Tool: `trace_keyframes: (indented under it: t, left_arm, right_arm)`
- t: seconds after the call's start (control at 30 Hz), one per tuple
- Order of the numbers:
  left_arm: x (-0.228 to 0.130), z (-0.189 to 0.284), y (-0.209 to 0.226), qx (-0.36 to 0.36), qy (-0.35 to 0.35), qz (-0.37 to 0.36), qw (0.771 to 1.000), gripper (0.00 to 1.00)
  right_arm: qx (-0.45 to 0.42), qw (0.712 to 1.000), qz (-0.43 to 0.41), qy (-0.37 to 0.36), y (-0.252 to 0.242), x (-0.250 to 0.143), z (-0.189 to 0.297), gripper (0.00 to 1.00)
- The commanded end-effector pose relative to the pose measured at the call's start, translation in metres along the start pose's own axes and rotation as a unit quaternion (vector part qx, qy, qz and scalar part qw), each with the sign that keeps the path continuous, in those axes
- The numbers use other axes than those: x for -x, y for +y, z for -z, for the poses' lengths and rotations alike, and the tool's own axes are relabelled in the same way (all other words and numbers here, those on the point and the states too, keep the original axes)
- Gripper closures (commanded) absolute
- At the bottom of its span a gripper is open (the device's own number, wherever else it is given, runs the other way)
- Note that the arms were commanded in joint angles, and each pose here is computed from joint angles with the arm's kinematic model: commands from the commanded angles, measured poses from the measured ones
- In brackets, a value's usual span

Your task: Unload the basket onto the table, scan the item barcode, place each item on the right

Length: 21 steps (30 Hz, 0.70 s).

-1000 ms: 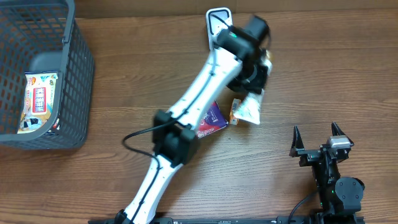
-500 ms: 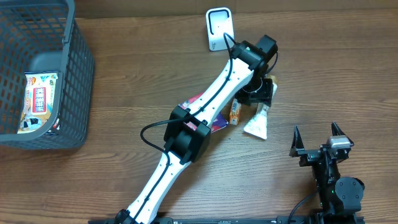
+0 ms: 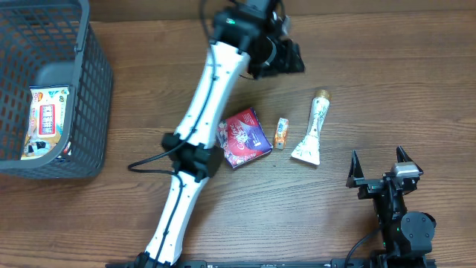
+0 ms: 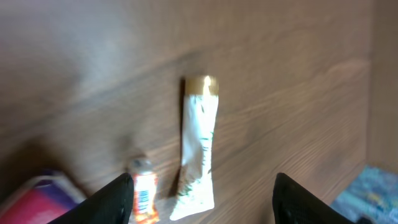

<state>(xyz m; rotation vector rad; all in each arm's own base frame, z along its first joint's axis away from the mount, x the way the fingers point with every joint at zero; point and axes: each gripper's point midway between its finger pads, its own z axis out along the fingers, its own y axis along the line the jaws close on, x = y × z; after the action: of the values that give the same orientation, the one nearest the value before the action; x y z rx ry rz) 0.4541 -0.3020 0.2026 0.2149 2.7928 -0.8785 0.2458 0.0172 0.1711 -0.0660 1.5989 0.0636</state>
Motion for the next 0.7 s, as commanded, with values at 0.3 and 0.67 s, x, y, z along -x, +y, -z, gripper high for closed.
trace_keyframes:
  t: [0.3, 0.67]
  left_arm:
    - [0.013, 0.311, 0.079, 0.121, -0.305, 0.033, 0.944, 0.27]
    - [-0.064, 0.488, 0.231, 0.284, -0.439, 0.192, 0.831, 0.03]
  right_arm:
    - [-0.002, 1.000, 0.001, -0.003, -0.001, -0.001, 0.000, 0.00]
    - [-0.002, 1.000, 0.001, -0.003, -0.001, -0.001, 0.000, 0.00]
